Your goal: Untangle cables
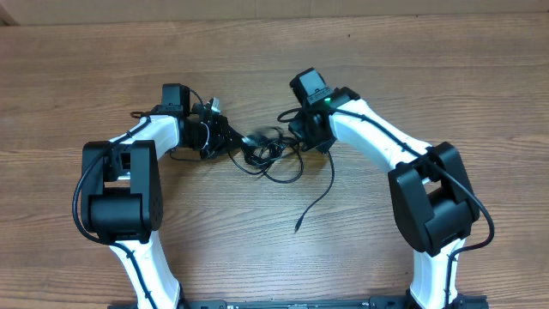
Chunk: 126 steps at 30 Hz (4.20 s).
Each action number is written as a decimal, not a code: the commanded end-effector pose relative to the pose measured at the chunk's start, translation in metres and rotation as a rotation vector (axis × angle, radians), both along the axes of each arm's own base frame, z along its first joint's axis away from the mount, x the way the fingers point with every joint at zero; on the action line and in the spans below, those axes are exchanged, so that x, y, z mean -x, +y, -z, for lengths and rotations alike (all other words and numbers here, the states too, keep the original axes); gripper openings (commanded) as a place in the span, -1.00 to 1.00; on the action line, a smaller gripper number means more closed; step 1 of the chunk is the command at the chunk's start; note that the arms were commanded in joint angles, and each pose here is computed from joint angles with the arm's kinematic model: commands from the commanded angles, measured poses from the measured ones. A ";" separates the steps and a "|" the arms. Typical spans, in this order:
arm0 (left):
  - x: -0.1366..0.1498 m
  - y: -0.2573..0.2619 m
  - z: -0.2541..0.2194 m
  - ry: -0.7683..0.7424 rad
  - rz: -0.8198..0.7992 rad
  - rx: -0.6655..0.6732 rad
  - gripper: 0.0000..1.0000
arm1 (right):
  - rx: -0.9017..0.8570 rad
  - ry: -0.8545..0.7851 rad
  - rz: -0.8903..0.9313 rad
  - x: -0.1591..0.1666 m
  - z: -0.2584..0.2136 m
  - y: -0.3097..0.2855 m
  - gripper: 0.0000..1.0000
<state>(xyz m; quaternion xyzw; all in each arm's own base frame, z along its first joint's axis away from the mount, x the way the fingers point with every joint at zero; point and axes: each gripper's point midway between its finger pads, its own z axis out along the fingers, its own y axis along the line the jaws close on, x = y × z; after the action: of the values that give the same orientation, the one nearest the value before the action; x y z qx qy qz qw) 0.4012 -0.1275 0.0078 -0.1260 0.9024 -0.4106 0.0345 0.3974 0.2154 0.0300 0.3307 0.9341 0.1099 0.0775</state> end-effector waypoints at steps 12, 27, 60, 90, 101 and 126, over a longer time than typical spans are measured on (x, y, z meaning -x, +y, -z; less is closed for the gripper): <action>-0.008 0.014 0.005 -0.011 -0.040 -0.064 -0.73 | -0.080 -0.118 0.042 -0.045 -0.028 -0.038 -0.92; -0.010 0.016 0.003 -0.016 -0.044 -0.065 0.51 | 0.023 0.034 0.015 -0.014 -0.004 -0.087 0.31; 0.029 0.027 -0.082 -0.164 0.199 -0.618 0.68 | 0.085 0.186 -0.026 0.045 0.051 -0.107 0.91; 0.027 -0.002 0.000 -0.080 0.187 -0.947 -0.77 | 0.093 0.183 -0.032 0.045 0.052 -0.108 1.00; 0.019 -0.009 -0.050 -0.187 0.135 -0.891 -0.91 | 0.093 0.184 -0.032 0.045 0.052 -0.108 1.00; 0.058 -0.022 -0.185 -0.277 -0.117 -0.561 -0.92 | 0.093 0.184 -0.032 0.045 0.052 -0.108 1.00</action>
<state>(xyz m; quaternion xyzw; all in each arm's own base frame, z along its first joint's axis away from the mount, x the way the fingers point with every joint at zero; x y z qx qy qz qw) 0.3421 -0.1507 0.2029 -0.0690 0.9563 -0.1511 0.2405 0.3743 0.1112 0.0049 0.3228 0.9437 0.0566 0.0456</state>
